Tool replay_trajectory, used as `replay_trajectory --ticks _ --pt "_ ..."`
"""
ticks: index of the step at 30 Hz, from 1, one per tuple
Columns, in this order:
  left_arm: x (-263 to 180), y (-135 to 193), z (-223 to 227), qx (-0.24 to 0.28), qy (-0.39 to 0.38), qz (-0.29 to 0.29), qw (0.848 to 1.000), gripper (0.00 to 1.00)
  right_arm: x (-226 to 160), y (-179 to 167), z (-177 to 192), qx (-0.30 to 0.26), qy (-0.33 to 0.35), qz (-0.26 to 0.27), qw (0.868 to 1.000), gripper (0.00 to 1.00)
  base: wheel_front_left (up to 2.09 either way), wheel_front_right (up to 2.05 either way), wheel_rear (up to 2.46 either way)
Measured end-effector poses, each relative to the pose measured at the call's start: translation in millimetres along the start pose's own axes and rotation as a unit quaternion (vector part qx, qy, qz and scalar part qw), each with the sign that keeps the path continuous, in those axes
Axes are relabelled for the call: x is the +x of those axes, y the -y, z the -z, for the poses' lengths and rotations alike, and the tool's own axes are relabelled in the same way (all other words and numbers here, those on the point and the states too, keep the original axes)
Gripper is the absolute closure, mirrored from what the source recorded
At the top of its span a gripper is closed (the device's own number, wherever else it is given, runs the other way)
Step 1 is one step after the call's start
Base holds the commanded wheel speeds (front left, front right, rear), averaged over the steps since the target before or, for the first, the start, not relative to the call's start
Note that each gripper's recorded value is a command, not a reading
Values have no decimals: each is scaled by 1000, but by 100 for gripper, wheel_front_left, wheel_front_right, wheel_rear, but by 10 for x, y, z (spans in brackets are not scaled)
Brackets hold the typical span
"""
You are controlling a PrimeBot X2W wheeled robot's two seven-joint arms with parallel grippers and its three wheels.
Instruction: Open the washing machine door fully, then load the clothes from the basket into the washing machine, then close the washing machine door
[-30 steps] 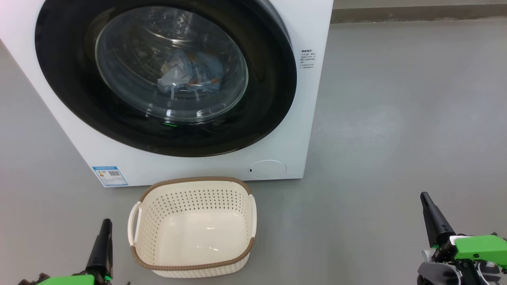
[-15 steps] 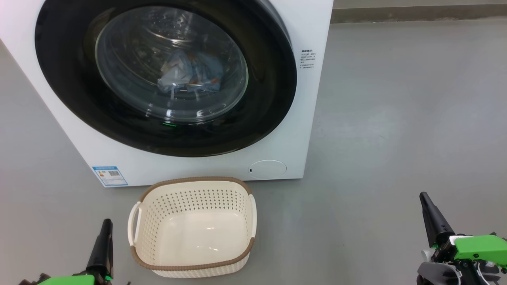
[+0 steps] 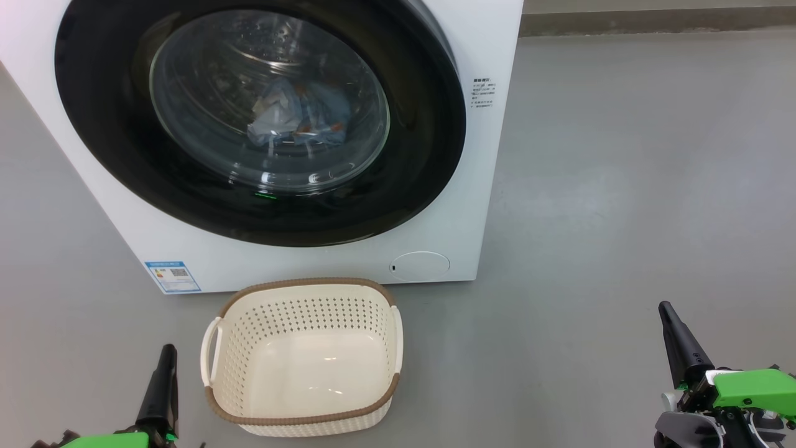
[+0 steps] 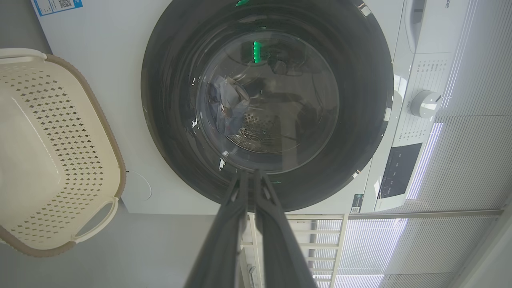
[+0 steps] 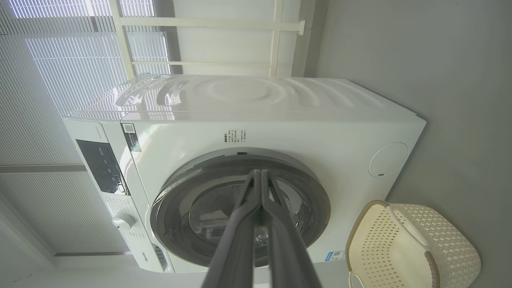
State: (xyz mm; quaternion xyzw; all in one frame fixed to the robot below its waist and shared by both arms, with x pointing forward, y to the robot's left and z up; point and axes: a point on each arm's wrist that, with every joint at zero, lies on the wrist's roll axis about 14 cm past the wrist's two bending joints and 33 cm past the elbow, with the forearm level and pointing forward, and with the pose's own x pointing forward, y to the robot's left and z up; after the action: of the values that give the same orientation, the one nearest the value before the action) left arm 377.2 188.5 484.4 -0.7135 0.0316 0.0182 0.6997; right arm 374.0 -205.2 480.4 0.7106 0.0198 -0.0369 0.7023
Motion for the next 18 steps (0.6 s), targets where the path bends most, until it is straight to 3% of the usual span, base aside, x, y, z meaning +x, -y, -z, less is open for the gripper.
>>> replay_trajectory --ticks 18 --pt "0 2 4 -1 -2 0 1000 100 -1 1 -6 0 1 0 1000 100 0 0 0"
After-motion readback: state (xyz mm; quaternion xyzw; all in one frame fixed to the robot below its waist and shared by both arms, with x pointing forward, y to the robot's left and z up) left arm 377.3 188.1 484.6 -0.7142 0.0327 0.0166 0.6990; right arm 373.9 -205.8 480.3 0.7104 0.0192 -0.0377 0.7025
